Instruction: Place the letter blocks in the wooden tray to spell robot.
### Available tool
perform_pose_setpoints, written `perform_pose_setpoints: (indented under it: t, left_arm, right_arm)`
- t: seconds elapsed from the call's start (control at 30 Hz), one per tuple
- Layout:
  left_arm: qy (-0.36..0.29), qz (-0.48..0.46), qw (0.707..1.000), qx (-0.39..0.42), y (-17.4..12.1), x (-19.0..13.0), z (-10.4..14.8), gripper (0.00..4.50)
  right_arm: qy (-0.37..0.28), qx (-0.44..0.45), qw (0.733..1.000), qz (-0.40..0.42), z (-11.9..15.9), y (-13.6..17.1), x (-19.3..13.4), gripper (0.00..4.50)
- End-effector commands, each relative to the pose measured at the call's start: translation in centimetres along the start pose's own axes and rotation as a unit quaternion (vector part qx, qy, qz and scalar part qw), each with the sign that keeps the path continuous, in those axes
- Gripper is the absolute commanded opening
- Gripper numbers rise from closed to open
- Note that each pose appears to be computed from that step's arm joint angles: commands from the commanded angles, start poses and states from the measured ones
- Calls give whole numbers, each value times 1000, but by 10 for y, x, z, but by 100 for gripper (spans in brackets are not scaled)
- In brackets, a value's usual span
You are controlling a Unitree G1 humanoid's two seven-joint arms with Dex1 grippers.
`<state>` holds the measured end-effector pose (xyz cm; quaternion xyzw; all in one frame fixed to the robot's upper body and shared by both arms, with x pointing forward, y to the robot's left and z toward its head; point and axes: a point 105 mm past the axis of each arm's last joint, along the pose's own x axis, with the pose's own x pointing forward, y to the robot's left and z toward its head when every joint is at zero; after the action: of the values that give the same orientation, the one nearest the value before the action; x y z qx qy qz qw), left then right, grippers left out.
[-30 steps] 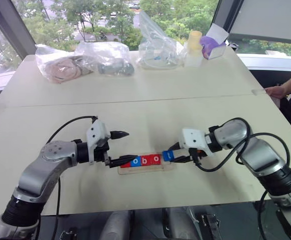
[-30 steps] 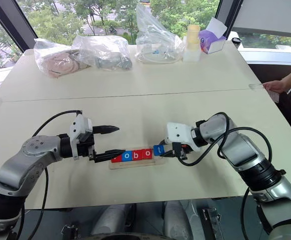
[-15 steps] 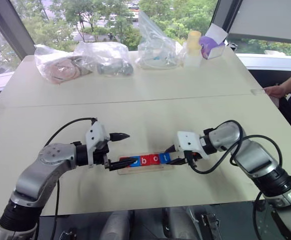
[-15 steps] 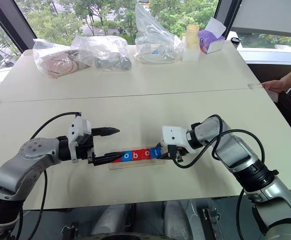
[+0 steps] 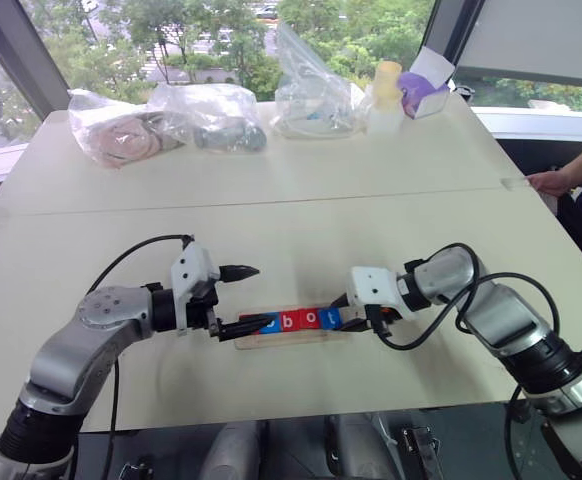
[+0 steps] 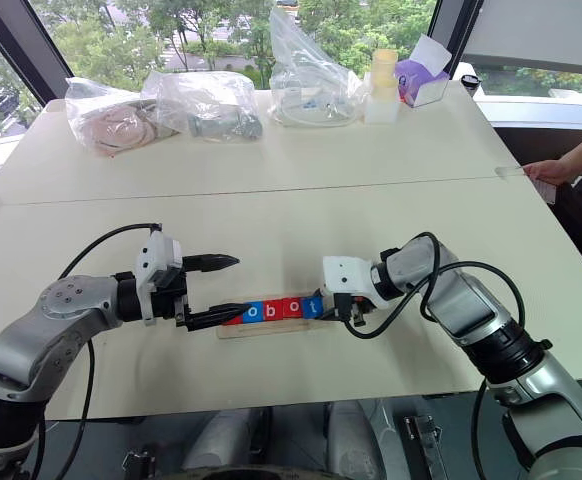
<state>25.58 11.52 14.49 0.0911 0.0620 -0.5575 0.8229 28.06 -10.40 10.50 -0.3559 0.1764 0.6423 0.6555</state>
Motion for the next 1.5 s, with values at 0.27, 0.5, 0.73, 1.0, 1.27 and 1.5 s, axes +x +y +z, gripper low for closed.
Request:
perform_pose_setpoints:
  t: [0.27, 0.5, 0.73, 1.0, 1.27, 1.5]
  left_arm:
    - [-7, -1, 1000, 20, -2, -2, 10, 450]
    - [-7, -1, 1000, 19, -2, -2, 9, 450]
    - [-8, -2, 1000, 19, -2, -1, 9, 450]
    - [-9, -2, 1000, 18, -2, 1, 9, 450]
    - [-10, 0, 1000, 19, -3, 1, 10, 450]
    - [-12, 1, 1000, 19, -2, 2, 10, 450]
  right_arm:
    - [-5, -13, 1000, -11, 7, -5, -2, 445]
    - [-39, 3, 999, -38, 22, -16, -5, 445]
    - [-61, 13, 996, -66, 33, -25, 4, 445]
    - [-58, 2, 994, -95, 34, -37, 8, 445]
    - [-37, -13, 995, -95, 24, -37, 8, 445]
    - [-31, -12, 995, -96, 22, -38, 0, 445]
